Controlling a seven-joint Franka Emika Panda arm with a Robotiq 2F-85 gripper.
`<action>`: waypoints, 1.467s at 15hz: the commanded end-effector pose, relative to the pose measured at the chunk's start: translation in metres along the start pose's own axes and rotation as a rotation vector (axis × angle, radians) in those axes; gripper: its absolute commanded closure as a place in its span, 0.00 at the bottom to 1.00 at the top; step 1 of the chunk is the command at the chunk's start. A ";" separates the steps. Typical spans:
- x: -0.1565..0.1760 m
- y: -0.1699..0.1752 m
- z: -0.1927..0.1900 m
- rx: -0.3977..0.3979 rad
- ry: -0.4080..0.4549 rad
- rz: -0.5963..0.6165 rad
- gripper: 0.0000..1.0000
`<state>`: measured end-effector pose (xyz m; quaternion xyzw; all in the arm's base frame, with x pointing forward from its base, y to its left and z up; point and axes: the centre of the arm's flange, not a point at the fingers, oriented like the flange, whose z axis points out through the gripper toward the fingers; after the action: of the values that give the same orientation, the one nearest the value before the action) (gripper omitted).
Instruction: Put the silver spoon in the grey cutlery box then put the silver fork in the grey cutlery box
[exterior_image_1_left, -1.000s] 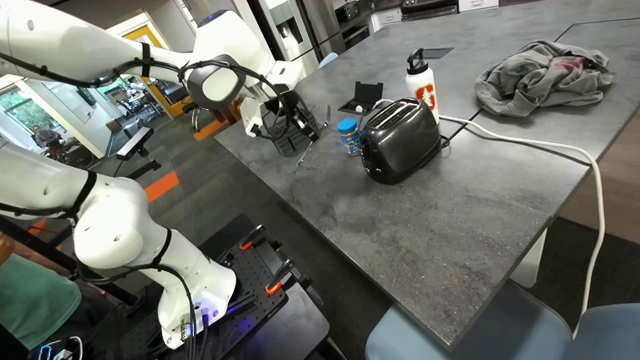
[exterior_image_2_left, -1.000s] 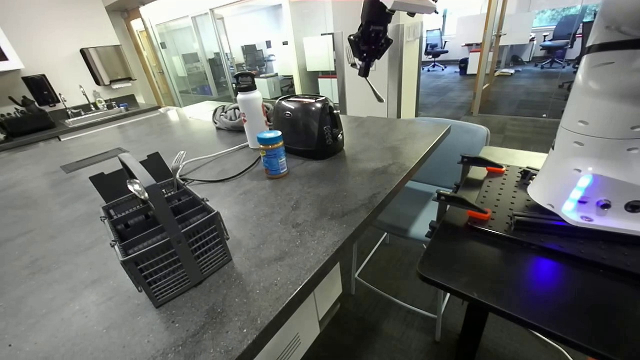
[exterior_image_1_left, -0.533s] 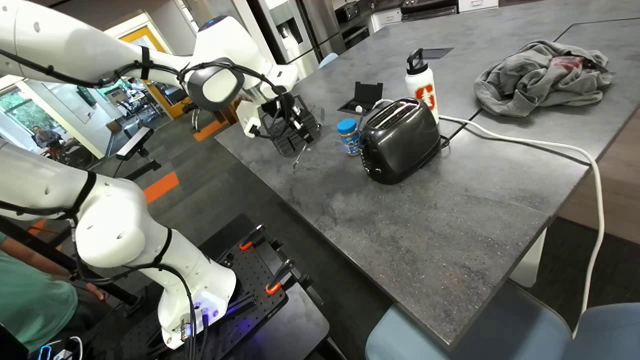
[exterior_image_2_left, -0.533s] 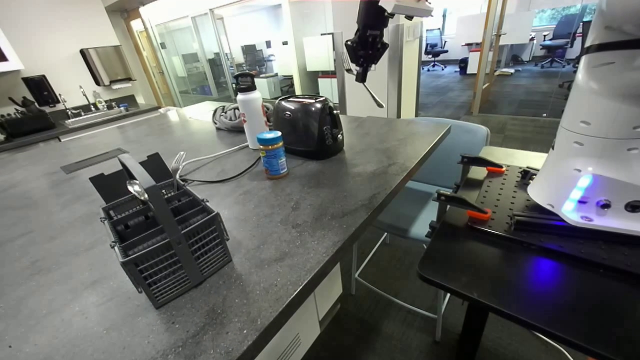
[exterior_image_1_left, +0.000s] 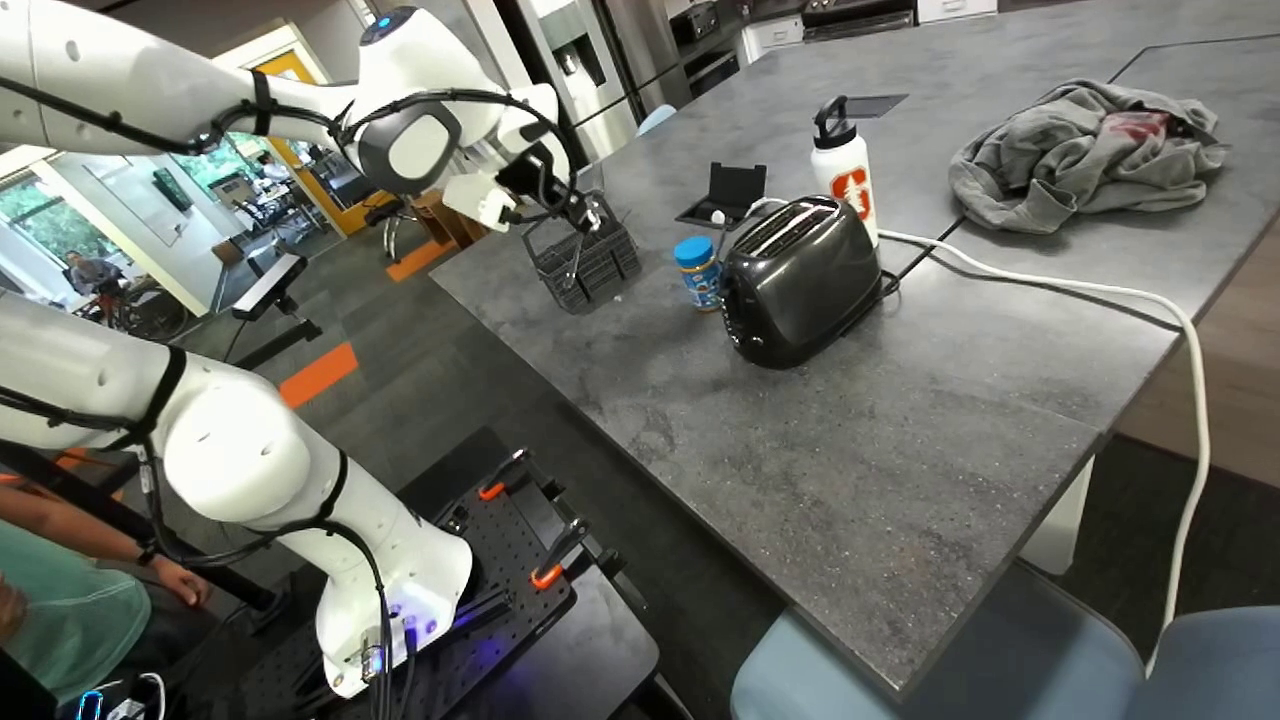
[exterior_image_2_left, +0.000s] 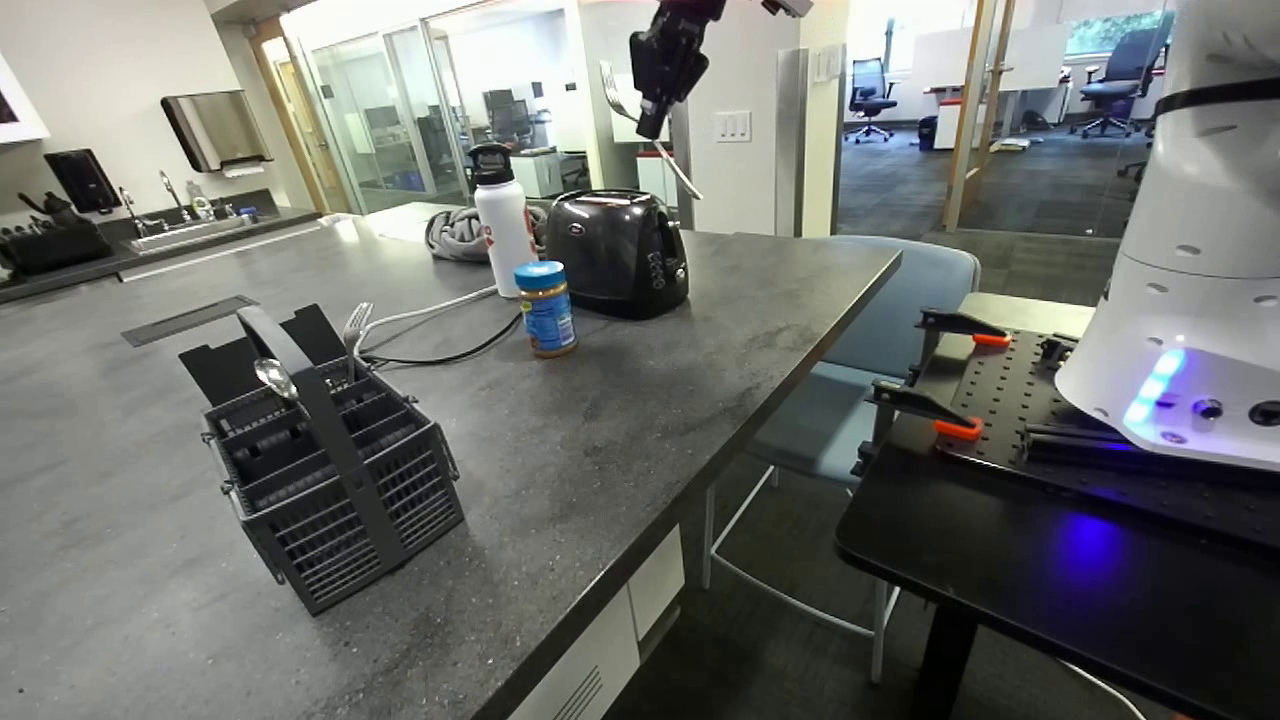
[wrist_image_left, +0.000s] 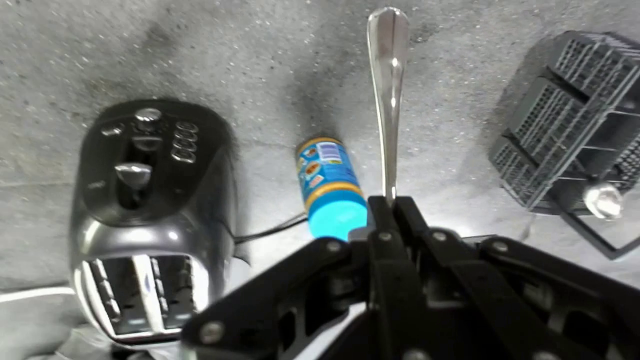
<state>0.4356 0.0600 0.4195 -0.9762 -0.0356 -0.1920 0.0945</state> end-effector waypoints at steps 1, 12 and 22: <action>0.022 -0.043 -0.011 0.085 0.048 -0.178 0.98; 0.030 -0.109 -0.013 0.202 0.077 -0.414 0.93; 0.028 -0.133 0.013 0.492 0.205 -0.834 0.98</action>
<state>0.4365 0.1919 0.4505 -0.8442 -0.4069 -0.2784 0.2104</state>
